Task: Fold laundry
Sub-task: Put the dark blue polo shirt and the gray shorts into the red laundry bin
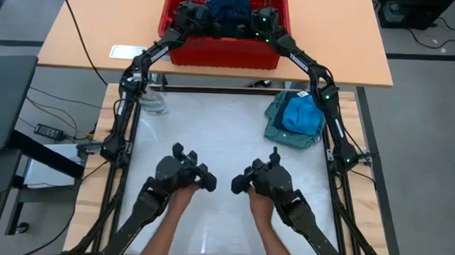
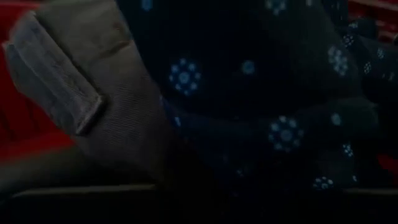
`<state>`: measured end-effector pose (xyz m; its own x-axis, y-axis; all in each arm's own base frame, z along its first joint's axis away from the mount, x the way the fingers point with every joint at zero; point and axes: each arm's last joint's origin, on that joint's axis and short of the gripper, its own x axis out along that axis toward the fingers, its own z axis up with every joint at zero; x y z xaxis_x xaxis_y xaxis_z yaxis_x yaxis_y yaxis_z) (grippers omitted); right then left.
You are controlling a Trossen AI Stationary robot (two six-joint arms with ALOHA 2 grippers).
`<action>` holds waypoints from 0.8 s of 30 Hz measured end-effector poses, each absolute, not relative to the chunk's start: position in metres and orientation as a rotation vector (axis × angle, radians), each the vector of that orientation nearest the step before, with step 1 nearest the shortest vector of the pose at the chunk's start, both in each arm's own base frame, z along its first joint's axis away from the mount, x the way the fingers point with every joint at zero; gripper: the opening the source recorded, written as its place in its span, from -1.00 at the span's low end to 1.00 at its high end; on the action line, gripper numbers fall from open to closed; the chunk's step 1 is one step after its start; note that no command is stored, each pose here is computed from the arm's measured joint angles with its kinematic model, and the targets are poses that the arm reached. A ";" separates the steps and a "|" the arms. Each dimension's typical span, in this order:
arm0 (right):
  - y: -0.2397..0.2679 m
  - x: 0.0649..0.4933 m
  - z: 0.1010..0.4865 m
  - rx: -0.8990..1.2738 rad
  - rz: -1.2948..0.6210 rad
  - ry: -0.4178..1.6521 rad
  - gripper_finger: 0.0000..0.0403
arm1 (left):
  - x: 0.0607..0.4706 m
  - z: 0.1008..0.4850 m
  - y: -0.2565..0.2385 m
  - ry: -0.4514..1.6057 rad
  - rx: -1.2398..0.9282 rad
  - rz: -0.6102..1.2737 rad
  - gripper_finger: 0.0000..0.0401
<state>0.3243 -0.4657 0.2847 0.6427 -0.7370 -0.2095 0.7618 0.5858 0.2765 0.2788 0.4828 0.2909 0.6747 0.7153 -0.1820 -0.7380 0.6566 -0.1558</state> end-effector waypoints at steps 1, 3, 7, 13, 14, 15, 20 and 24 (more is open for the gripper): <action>-0.461 0.324 0.290 0.380 -0.864 0.096 -0.58 | 0.279 0.294 0.479 0.129 -0.240 0.820 -0.49; -0.452 0.323 0.299 0.429 -0.839 0.141 -0.58 | 0.280 0.301 0.470 0.173 -0.276 0.799 -0.48; -0.435 0.321 0.311 0.504 -0.771 0.231 -0.58 | 0.281 0.318 0.449 0.257 -0.345 0.776 -0.48; -0.415 0.312 0.318 0.670 -0.664 0.365 -0.59 | 0.292 0.325 0.419 0.387 -0.453 0.720 -0.47; -0.411 0.309 0.321 0.699 -0.642 0.388 -0.59 | 0.293 0.324 0.415 0.401 -0.492 0.702 -0.47; -0.406 0.306 0.323 0.728 -0.616 0.414 -0.59 | 0.295 0.324 0.411 0.413 -0.532 0.674 -0.47; -0.382 0.293 0.342 0.830 -0.516 0.497 -0.56 | 0.304 0.328 0.393 0.444 -0.596 0.565 -0.47; -0.377 0.288 0.364 0.720 -0.580 0.448 -0.40 | 0.299 0.349 0.391 0.381 -0.505 0.607 -0.46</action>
